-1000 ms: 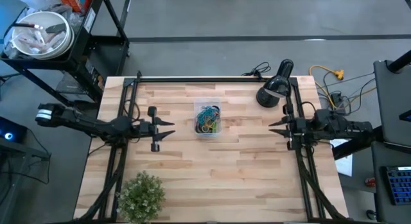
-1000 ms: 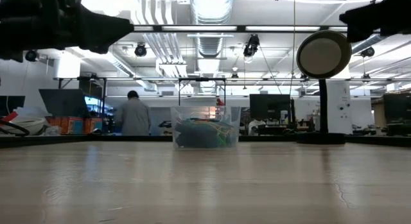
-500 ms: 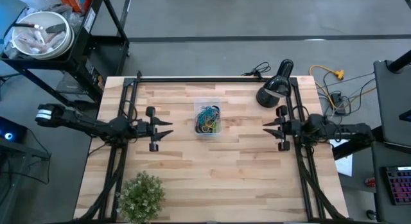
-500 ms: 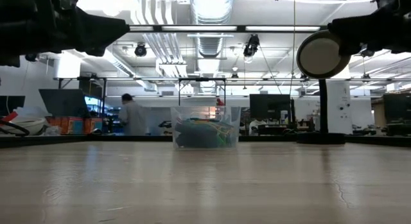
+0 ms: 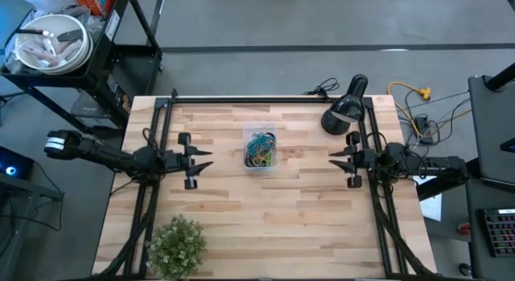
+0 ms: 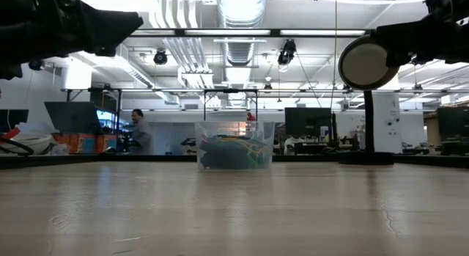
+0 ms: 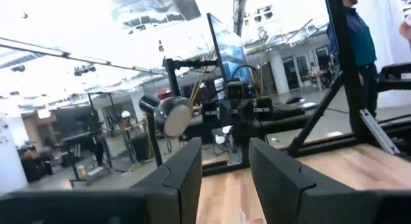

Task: Pick and place rubber bands into bin
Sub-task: Return to Home Position

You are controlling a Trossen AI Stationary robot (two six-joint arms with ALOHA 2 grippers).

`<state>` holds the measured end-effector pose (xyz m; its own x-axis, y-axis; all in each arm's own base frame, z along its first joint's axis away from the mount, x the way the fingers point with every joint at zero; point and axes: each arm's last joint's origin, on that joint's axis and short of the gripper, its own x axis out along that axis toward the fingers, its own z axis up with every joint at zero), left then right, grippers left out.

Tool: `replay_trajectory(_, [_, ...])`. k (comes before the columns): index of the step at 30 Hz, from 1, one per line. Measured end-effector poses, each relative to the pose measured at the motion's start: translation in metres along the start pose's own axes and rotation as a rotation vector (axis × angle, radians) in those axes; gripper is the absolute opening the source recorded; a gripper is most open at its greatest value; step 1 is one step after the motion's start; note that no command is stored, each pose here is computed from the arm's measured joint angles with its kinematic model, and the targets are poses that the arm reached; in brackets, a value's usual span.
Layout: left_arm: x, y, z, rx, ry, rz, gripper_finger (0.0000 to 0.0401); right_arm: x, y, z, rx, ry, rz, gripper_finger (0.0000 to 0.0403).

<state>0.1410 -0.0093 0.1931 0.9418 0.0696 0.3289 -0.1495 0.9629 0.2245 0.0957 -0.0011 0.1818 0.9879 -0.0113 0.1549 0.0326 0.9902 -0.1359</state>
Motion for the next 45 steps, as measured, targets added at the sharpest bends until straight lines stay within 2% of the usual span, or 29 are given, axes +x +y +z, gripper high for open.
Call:
replay_trajectory(18, [-0.010,0.002,0.006,0.016,0.026,0.005,0.0115,0.000,0.000,-0.001,0.005,0.007,0.004,0.0074])
replay_trajectory(30, [-0.027,0.006,0.012,0.028,0.043,-0.015,0.0115,0.000,0.000,0.000,0.015,0.006,0.005,0.0074])
replay_trajectory(36, [-0.037,0.008,0.013,-0.003,0.049,-0.017,0.0115,0.000,0.000,0.000,0.013,0.002,0.005,0.0068])
replay_trajectory(45, [-0.044,0.006,0.008,-0.027,0.098,-0.080,0.0115,0.000,0.000,0.001,0.003,-0.008,0.003,0.0078])
